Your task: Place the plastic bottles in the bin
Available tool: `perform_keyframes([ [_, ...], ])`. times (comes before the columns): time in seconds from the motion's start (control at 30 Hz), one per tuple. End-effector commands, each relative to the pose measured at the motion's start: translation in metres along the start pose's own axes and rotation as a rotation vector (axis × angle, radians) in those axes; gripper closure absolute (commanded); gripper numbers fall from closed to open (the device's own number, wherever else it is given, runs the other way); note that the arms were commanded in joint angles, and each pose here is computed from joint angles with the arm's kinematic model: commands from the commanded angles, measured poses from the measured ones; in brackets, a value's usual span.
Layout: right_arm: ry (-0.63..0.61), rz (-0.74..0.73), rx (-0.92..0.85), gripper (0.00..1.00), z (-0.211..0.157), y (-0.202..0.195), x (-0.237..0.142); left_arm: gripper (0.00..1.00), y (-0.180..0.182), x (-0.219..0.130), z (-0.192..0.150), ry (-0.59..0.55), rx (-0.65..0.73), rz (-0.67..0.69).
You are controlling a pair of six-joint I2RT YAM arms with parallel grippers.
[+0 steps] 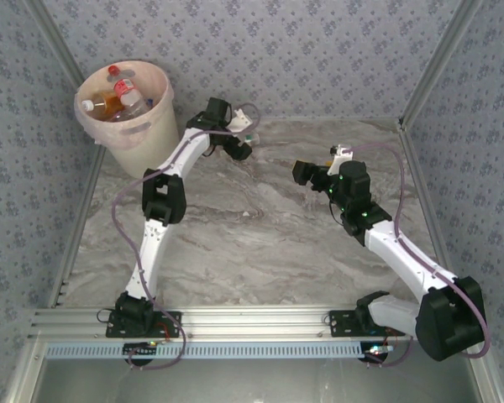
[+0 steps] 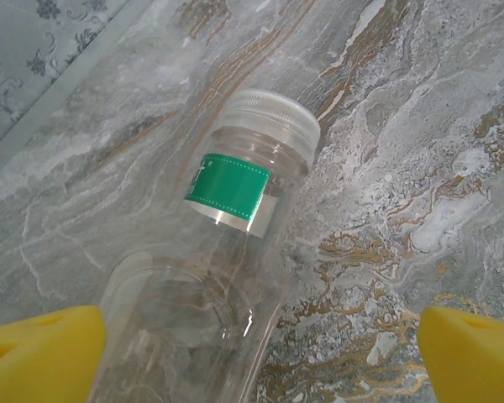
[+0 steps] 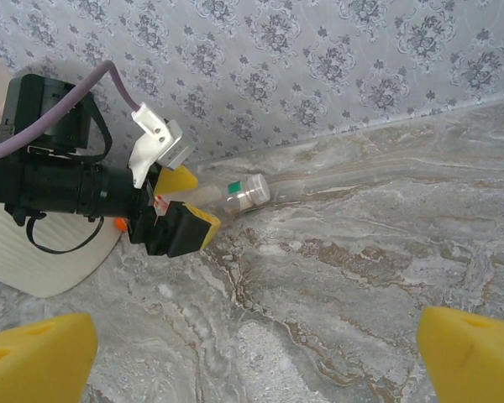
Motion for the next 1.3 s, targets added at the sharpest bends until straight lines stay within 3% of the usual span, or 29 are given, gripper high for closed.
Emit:
perform_keyframes([
  [0.0, -0.016, -0.005, 0.013, 0.0, 0.01, 0.001, 0.0, 0.06, -0.005, 0.013, 0.0, 0.0, 0.056, 0.008],
  [0.17, -0.012, -0.009, 0.014, 0.0, 0.011, 0.001, 0.002, 0.11, -0.006, 0.017, -0.002, 0.004, 0.057, 0.004],
  [0.4, -0.02, -0.016, 0.012, 0.0, 0.013, 0.001, 0.003, 0.17, -0.036, -0.007, -0.003, 0.126, 0.066, -0.045],
  [0.63, -0.018, -0.012, 0.012, 0.0, 0.012, 0.001, 0.003, 0.18, -0.057, -0.033, -0.022, 0.128, 0.005, -0.077],
  [0.77, -0.022, -0.008, 0.012, 0.0, 0.012, 0.002, 0.003, 0.14, -0.075, -0.059, -0.02, 0.065, -0.019, -0.108],
  [0.87, -0.026, -0.007, 0.011, 0.0, 0.012, 0.002, 0.003, 0.04, -0.075, -0.067, -0.018, 0.054, -0.066, -0.065],
  [1.03, -0.022, 0.0, 0.02, 0.0, 0.011, 0.002, 0.004, 0.02, -0.06, -0.053, -0.011, 0.119, -0.112, 0.053],
  [1.27, -0.025, 0.0, 0.025, 0.0, 0.011, 0.003, 0.003, 0.02, -0.058, -0.026, -0.015, 0.197, -0.046, 0.057],
])
Point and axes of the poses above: each hand's point on the last joint's axis, 136 mm out from that joint toward the fingers, its own x axis out along the fingers, its own y axis along the line the jaws close on, z = x × y, the point moved 10 cm from there along -x, back along the fingers, and after that the axes turned 9 degrees about -x, right-handed, at the moved point
